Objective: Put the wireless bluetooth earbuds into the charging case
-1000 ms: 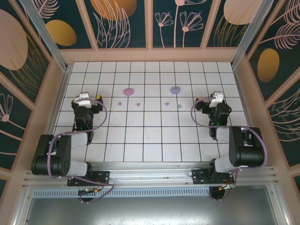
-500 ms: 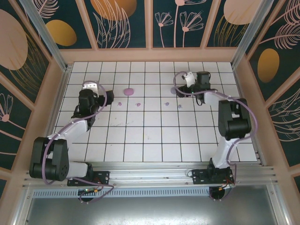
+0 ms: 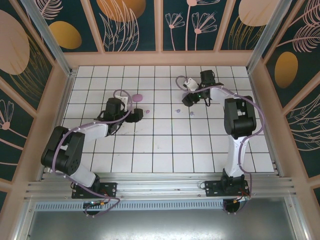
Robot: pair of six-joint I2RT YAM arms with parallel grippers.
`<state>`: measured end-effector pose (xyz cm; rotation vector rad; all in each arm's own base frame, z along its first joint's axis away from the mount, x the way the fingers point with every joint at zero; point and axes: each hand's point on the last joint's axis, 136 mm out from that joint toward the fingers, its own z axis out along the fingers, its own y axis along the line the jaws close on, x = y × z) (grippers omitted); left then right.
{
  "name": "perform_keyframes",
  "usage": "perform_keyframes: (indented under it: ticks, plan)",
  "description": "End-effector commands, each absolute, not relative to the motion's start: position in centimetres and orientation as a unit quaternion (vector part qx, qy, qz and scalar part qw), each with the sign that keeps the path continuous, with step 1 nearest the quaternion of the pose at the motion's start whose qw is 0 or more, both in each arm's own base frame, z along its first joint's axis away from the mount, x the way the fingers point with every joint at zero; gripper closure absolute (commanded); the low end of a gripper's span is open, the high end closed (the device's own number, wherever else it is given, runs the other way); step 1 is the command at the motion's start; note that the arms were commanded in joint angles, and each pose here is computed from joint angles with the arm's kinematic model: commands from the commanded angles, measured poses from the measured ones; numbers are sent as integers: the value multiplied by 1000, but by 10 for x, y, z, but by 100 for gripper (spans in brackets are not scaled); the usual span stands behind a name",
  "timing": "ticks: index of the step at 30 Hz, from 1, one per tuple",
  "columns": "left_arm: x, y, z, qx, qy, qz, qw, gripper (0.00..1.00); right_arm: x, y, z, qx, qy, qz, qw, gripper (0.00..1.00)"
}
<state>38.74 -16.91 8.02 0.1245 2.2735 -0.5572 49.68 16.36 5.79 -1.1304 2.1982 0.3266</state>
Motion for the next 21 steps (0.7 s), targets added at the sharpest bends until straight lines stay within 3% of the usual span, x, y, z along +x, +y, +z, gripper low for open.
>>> perform_keyframes:
  ticks: [1, 14, 21]
  plan:
    - [401, -188, 93, 49, 883, -254, 391, 3, 501, 162, 60, -463, 820, 131, 310, 17]
    - [429, -214, 121, 68, 874, -271, 399, 2, 524, 170, 51, -506, 806, 145, 273, 17]
    - [427, -215, 107, 62, 882, -272, 381, 1, 520, 172, 45, -514, 801, 158, 265, 16]
